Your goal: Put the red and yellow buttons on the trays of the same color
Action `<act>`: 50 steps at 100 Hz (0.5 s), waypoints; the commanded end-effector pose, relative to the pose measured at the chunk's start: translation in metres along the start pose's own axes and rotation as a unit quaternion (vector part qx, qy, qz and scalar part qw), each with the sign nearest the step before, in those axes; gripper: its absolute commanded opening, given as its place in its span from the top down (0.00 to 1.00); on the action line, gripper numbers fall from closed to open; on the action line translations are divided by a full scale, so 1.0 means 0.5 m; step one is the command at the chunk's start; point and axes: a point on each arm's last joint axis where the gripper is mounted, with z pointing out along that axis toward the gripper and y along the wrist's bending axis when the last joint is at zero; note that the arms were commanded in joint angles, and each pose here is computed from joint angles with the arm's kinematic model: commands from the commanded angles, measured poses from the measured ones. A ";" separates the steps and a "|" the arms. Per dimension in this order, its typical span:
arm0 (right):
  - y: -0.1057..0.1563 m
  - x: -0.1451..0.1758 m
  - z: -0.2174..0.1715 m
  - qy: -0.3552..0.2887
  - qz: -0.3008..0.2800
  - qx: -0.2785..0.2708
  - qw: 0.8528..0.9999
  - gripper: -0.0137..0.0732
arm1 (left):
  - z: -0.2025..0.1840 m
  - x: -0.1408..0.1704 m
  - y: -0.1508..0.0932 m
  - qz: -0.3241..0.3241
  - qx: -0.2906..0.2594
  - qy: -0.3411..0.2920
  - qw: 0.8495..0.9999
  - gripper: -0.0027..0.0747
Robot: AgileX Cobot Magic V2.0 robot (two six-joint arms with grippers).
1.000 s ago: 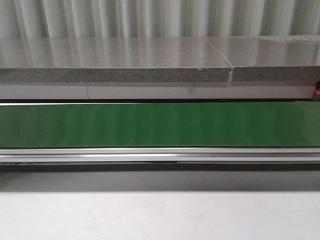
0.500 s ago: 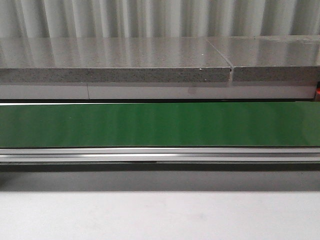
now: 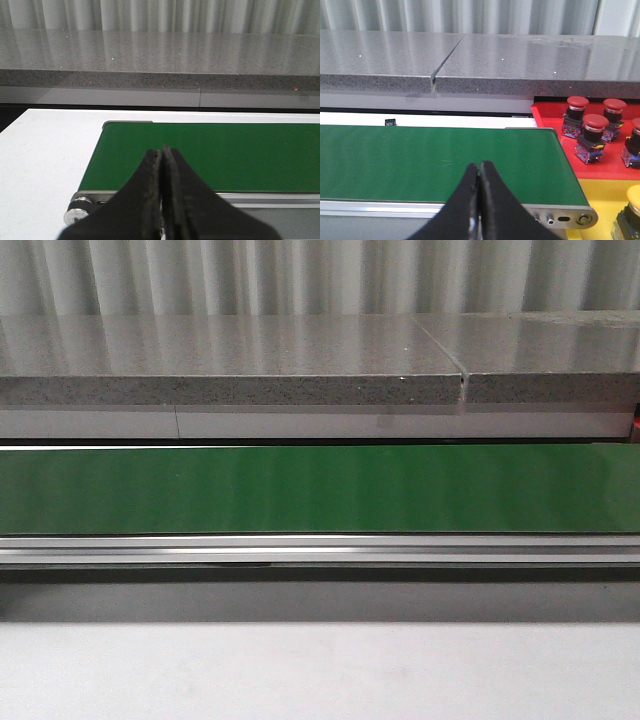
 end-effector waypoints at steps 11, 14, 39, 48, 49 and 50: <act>0.000 -0.017 -0.003 -0.051 -0.005 0.000 0.999 0.98 | 0.000 0.010 -0.001 -0.007 0.009 -0.043 0.999 0.99; 0.000 -0.017 -0.003 -0.051 -0.005 0.000 0.999 0.98 | 0.000 0.010 -0.001 -0.011 0.009 -0.043 0.999 0.99; 0.000 -0.017 -0.003 -0.051 -0.005 0.000 0.999 0.98 | 0.000 0.010 -0.001 -0.011 0.009 -0.043 0.999 0.99; 0.000 -0.017 -0.003 -0.051 -0.005 0.000 0.999 0.98 | 0.000 0.010 -0.001 -0.011 0.009 -0.043 0.999 0.99; 0.000 -0.017 -0.003 -0.051 -0.005 0.000 0.999 0.98 | 0.000 0.010 -0.001 -0.011 0.009 -0.043 0.999 0.99; 0.000 -0.017 -0.003 -0.051 -0.005 0.000 0.999 0.98 | 0.000 0.010 -0.001 -0.011 0.009 -0.043 0.999 0.99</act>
